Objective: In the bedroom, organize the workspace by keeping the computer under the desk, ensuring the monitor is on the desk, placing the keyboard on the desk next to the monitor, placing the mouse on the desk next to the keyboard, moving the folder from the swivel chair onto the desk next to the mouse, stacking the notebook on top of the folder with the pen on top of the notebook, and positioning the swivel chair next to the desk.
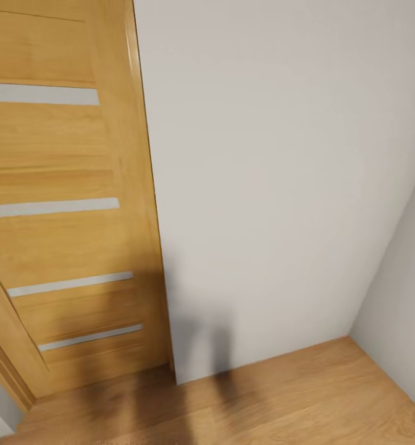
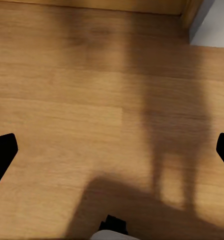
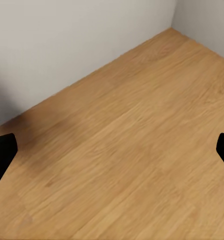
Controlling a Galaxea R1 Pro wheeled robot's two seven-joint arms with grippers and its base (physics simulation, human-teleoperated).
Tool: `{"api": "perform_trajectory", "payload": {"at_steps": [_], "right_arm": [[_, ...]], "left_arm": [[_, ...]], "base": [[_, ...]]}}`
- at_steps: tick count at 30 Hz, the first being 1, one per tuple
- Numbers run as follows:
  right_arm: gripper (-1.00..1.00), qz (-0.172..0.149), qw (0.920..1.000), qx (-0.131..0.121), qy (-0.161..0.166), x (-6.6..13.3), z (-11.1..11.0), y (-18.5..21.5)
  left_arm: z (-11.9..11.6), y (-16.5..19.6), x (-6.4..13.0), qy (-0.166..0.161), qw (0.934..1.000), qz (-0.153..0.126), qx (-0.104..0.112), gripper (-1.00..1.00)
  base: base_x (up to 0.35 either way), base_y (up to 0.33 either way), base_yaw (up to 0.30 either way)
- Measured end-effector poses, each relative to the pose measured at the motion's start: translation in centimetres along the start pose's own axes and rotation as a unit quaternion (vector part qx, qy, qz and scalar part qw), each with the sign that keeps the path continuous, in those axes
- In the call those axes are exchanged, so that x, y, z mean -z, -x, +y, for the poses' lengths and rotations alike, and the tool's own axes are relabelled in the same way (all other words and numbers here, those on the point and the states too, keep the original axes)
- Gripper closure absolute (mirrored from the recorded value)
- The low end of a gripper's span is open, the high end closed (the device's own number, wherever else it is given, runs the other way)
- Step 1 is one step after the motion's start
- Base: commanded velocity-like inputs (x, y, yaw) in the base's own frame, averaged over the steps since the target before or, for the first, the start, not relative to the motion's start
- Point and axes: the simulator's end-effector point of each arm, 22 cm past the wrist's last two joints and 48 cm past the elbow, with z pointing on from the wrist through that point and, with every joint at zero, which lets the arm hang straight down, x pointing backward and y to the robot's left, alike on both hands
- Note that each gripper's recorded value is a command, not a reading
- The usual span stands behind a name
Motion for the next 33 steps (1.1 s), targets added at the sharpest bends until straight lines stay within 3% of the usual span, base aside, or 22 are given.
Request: {"api": "perform_trajectory", "payload": {"at_steps": [7,11,12,13,17,33], "right_arm": [[-1.0,-0.004,1.0,0.002,0.001,0.0,0.0,0.1],[-1.0,0.001,0.9988,0.04,0.03,0.4,1.3,-0.5],[-1.0,0.006,0.9962,0.07,0.051,0.7,2.0,-1.3],[-1.0,0.008,0.9946,0.084,0.061,0.9,2.4,-1.5],[-1.0,0.01,0.9897,0.114,0.086,1.3,3.4,-2.1],[-1.0,0.021,0.9871,0.127,0.095,1.7,3.6,-3.1]], "left_arm": [[0.2,-0.2,0.0,0.002,1.0,0.002,0.0,-1.0],[0.3,-0.3,0.1,0.003,1.0,0.003,0.0,-1.0],[0.3,-0.3,0.0,0.004,1.0,0.003,0.0,-1.0],[0.4,-0.3,0.0,0.005,1.0,0.003,0.0,-1.0],[0.5,-0.3,0.0,0.005,1.0,0.005,0.0,-1.0],[0.8,-0.6,0.1,0.008,0.9999,0.008,0.0,-1.0]], "base": [[0.0,0.0,0.252],[0.0,0.0,0.259],[0.0,0.0,0.26],[0.0,0.0,0.26],[0.0,0.0,0.26],[0.0,0.0,0.26]]}}
